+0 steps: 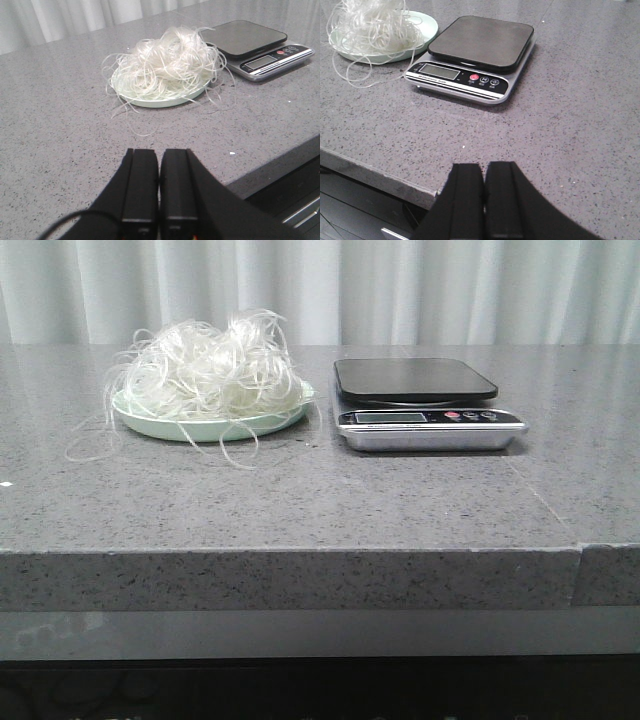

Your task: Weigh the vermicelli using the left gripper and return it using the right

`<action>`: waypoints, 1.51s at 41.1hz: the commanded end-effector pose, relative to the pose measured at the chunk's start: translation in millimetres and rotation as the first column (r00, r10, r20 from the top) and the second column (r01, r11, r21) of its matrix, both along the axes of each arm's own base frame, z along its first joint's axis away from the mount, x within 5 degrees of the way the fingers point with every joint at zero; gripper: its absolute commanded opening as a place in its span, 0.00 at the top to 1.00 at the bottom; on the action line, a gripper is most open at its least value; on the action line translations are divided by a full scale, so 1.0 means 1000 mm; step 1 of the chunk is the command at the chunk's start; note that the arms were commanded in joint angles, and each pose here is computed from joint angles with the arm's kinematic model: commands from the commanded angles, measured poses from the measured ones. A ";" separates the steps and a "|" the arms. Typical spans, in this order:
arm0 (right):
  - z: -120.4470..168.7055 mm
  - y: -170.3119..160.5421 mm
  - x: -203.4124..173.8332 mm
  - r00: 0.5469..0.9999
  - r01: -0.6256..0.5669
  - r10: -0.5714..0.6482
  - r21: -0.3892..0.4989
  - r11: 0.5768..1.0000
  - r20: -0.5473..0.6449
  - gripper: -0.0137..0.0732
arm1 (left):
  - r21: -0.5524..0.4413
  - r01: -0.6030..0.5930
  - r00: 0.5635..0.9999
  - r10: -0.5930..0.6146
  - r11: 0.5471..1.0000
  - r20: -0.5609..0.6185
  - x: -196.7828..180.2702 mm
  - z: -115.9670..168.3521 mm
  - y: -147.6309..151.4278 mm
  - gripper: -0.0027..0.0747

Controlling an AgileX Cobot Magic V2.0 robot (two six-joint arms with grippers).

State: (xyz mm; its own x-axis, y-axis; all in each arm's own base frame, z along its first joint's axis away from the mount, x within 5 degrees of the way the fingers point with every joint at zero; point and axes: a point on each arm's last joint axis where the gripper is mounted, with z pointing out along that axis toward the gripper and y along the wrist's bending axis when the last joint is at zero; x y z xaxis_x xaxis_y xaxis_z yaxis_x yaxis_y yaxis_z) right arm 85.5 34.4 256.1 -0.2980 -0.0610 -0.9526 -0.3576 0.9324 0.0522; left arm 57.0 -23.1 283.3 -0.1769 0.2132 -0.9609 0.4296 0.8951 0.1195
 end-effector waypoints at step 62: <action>0.015 0.000 0.002 0.996 0.006 -0.009 0.030 1.000 0.092 0.67 | -0.195 -0.400 0.867 0.439 0.895 0.235 -0.002 -0.077 0.024 0.79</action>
